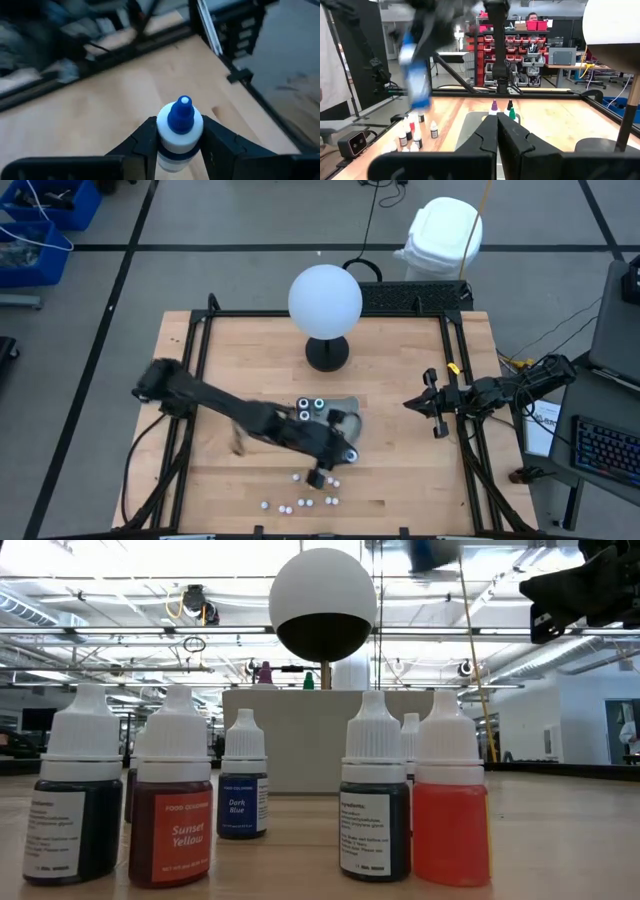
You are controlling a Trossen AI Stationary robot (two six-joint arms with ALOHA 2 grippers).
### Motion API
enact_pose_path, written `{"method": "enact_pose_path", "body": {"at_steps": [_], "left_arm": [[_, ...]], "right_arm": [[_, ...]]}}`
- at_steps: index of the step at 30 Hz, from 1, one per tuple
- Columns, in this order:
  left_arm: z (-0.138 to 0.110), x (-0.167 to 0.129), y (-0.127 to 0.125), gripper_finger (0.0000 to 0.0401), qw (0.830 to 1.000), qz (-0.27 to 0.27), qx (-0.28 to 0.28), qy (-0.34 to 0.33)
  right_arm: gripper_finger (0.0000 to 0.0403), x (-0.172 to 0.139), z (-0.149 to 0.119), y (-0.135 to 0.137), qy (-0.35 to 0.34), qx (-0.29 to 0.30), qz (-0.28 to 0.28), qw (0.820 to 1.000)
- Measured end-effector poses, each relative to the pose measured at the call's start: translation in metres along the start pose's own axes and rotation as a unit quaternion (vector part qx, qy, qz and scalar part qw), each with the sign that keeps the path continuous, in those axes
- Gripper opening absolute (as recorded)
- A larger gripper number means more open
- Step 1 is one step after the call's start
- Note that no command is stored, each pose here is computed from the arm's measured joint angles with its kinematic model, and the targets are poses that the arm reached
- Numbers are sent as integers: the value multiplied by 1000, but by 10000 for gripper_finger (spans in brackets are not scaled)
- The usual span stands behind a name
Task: Pick & Place food coloring
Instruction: Put the large blue food coloring bottle into the gray bin
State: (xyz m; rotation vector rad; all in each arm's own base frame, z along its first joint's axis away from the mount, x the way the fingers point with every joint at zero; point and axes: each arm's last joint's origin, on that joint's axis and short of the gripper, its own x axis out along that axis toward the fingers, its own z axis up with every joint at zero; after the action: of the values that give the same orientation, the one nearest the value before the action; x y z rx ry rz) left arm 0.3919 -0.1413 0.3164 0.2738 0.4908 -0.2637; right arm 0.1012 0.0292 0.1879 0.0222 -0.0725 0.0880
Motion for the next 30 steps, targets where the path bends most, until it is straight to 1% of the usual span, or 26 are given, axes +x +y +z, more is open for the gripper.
{"method": "enact_pose_path", "body": {"at_steps": [3,5,8,11,15,17,19,21,24,27,30], "left_arm": [[15,-55,9,121,999,39,-11,5],[19,-88,15,121,998,63,-23,14],[20,-133,18,121,996,75,-45,20],[15,-167,14,121,995,83,-54,3],[-4,-196,8,121,993,97,-62,-23],[-19,-204,6,121,989,116,-81,-48],[-37,-202,1,121,985,120,-93,-77],[-59,-194,-5,121,984,117,-98,-95],[-86,-179,-10,121,978,116,-121,-125],[-101,-167,-14,121,971,117,-140,-152],[-108,-154,-17,121,968,115,-155,-162]], "right_arm": [[0,0,-1,0,5,-1,0,1000],[0,0,-2,0,9,-2,0,1000],[0,0,-3,0,14,-4,0,1000],[0,0,-3,0,14,-5,0,1000],[0,0,-3,0,14,-5,0,1000],[0,0,-3,0,14,-4,0,1000],[0,0,-3,0,14,-4,0,1000],[0,0,-3,0,14,-3,0,1000],[0,0,-3,0,14,6,0,1000],[0,0,-3,0,14,14,0,1000],[0,0,-3,0,14,17,0,1000]]}}
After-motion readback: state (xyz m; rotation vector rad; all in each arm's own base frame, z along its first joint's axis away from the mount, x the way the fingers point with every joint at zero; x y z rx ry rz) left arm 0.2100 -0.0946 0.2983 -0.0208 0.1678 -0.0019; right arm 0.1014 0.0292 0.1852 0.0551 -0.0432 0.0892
